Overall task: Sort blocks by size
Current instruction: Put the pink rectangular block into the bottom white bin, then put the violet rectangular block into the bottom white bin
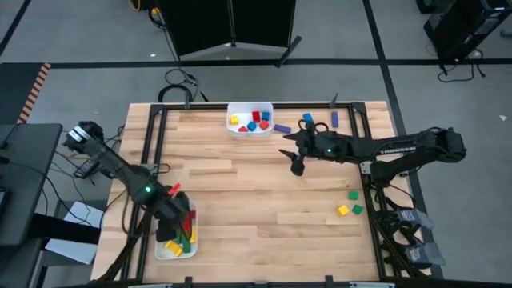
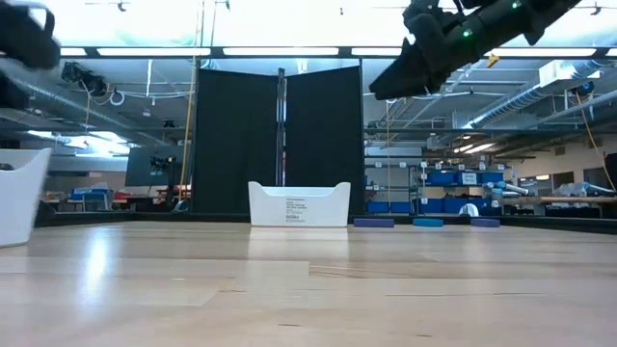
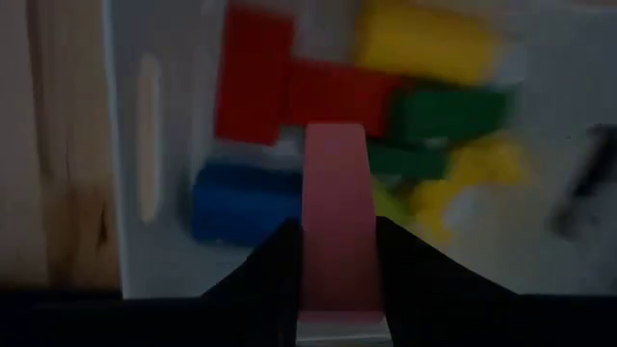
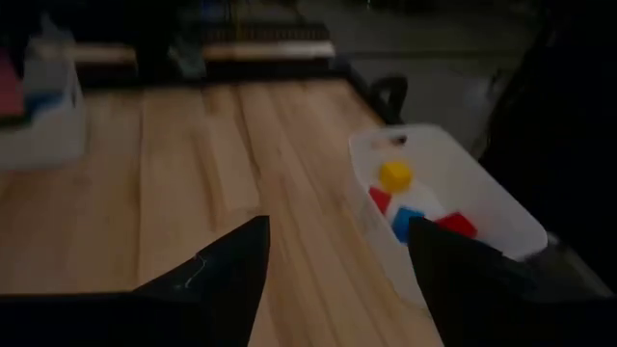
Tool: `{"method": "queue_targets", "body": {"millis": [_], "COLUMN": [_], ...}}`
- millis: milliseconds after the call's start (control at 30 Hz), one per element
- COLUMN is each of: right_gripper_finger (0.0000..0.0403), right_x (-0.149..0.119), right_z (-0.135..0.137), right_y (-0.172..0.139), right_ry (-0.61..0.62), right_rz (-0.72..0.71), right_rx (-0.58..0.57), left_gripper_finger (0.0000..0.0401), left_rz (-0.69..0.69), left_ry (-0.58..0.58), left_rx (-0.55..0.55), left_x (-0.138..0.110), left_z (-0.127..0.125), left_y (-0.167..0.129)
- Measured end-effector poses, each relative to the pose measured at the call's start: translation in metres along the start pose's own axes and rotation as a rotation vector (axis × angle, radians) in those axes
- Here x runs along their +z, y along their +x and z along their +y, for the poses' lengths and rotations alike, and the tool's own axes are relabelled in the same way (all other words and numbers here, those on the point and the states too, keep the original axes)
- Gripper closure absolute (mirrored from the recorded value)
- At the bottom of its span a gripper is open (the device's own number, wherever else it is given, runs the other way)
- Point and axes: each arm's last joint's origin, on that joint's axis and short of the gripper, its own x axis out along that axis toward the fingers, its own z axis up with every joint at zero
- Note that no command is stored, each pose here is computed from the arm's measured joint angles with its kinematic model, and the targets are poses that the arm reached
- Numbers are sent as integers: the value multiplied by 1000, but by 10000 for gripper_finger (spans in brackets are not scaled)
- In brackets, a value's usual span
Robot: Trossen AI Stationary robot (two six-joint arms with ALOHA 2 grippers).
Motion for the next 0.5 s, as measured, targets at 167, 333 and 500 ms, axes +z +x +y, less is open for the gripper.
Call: {"method": "queue_targets", "body": {"millis": [167,333,500], "right_gripper_finger": [134,123,121], "right_x": [4,3,-4], "right_z": [6,16,13], "right_y": [-6,-17,-19], "right_ry": [-42,-88,-61], "right_rz": [72,116,171], "right_rx": [29,75,-88], "left_gripper_finger": [288,148,28], "left_rz": [56,42,-52], "left_ry": [-36,-37,19], "left_rx": [64,59,83], "left_x": [-1,0,6], "left_z": [1,-3,-13], "left_y": [18,9,-15]}}
